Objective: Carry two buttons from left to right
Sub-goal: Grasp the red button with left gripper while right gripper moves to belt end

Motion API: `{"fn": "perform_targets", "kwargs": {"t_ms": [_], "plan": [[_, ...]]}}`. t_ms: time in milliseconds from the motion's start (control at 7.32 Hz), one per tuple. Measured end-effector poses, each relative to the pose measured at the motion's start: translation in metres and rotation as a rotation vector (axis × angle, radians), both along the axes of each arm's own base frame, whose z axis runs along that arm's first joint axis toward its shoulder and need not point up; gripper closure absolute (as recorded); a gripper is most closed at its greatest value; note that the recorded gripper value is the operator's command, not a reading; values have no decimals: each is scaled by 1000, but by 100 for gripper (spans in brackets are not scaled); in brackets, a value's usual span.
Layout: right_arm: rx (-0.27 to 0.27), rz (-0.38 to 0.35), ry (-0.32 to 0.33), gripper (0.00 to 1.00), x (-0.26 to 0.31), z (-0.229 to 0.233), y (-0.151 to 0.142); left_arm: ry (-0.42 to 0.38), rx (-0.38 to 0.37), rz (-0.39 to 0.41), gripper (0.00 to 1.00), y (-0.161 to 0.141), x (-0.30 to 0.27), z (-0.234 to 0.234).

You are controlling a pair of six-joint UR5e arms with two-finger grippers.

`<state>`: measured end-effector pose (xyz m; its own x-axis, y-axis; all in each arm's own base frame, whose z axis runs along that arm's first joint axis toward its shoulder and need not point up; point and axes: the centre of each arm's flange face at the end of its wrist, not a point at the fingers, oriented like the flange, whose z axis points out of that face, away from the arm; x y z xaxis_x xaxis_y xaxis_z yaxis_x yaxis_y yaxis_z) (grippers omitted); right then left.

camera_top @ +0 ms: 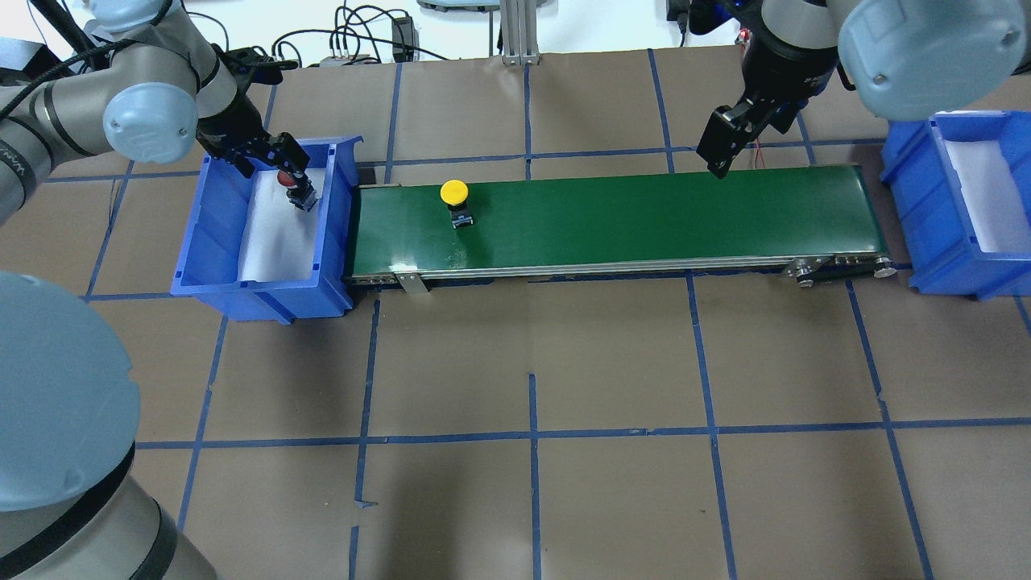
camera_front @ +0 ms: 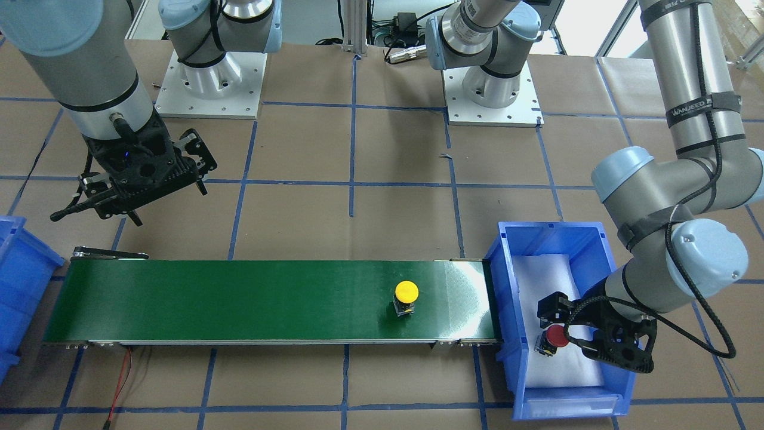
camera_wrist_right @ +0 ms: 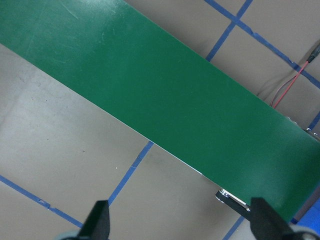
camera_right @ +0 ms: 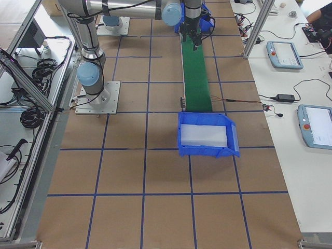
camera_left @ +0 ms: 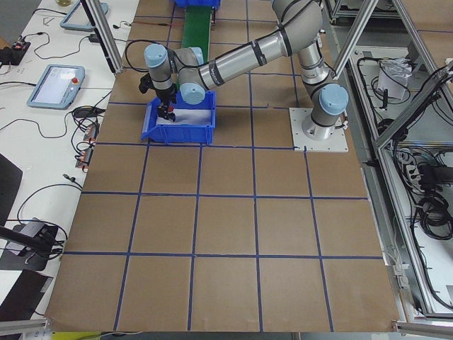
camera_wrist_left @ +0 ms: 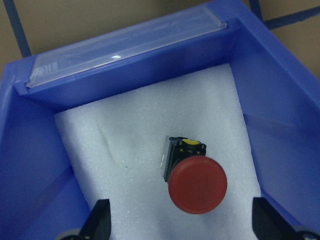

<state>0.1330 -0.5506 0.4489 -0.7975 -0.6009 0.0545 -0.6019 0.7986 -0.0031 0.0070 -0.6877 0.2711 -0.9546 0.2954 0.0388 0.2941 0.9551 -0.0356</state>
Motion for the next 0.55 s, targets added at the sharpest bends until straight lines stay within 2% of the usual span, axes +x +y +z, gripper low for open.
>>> {"fn": "perform_targets", "kwargs": {"t_ms": [137, 410, 546], "plan": [[12, 95, 11, 0, -3, -12, -5, -2, -14, -19, 3, -2, 1, -4], [31, 415, 39, 0, -16, -43, -28, 1, -12, -20, 29, -9, 2, -25], [44, 527, 39, 0, -32, -54, -37, -1, -10, -7, 39, -11, 1, -29]]}}
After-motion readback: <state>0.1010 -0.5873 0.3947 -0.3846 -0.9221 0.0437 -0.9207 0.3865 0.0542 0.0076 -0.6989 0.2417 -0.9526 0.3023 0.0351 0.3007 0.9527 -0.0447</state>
